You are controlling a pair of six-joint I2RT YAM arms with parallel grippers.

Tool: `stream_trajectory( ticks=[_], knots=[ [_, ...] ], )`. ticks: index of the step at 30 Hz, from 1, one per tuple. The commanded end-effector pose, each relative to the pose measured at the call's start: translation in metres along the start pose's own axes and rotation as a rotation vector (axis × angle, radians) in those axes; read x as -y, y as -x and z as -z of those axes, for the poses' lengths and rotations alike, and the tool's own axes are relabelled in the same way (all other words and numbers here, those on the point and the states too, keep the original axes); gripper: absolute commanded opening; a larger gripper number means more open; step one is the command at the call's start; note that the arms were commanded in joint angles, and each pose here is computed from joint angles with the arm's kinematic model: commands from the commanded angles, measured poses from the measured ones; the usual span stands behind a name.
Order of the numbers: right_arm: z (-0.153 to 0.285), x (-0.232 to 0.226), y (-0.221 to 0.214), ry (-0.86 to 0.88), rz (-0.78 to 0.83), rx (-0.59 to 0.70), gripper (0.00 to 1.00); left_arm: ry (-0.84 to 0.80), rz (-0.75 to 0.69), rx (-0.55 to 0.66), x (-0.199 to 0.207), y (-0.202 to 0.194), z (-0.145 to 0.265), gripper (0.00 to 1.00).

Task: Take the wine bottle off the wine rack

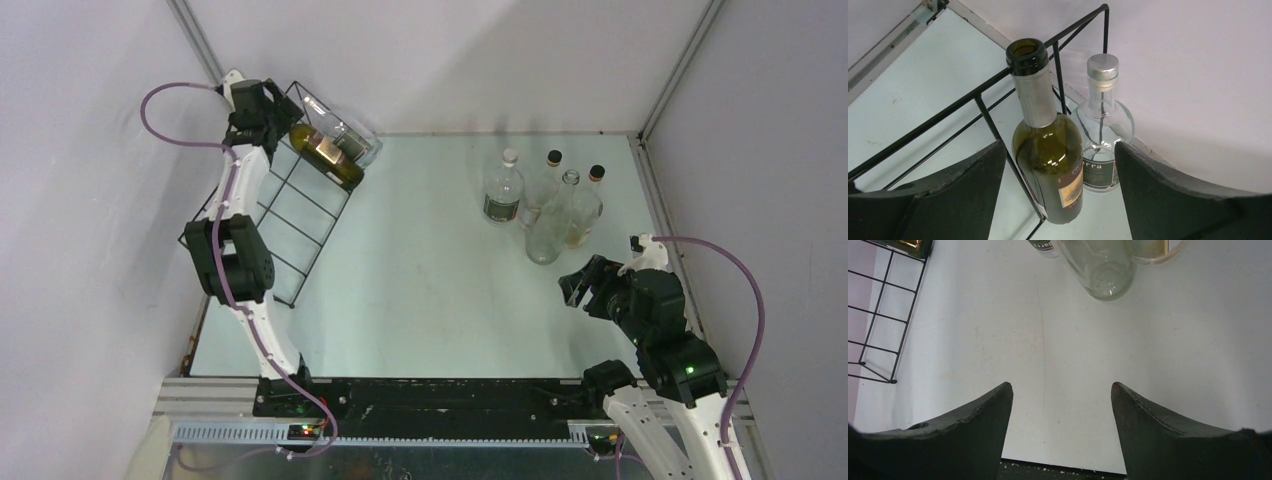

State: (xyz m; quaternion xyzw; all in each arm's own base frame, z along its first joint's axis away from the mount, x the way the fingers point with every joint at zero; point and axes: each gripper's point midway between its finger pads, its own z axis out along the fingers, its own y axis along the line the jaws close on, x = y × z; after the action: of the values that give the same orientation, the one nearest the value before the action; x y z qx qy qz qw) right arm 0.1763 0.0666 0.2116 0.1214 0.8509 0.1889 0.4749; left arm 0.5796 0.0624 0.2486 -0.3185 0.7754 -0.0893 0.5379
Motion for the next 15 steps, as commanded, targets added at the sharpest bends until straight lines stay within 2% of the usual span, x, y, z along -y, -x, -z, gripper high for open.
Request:
stream_trajectory(
  ticks=[1,7,15],
  knots=[
    [-0.003,0.0,0.009,-0.011,-0.001,0.033,0.75,-0.051,0.009,0.063,0.016,0.023,-0.005,0.86],
    [-0.006,0.002,0.008,-0.025,0.001,0.028,0.75,-0.06,0.026,0.049,0.016,0.013,-0.022,0.81],
    [-0.009,0.003,0.007,-0.034,0.005,0.012,0.75,-0.042,0.011,0.033,0.007,0.002,-0.037,0.8]
  ],
)
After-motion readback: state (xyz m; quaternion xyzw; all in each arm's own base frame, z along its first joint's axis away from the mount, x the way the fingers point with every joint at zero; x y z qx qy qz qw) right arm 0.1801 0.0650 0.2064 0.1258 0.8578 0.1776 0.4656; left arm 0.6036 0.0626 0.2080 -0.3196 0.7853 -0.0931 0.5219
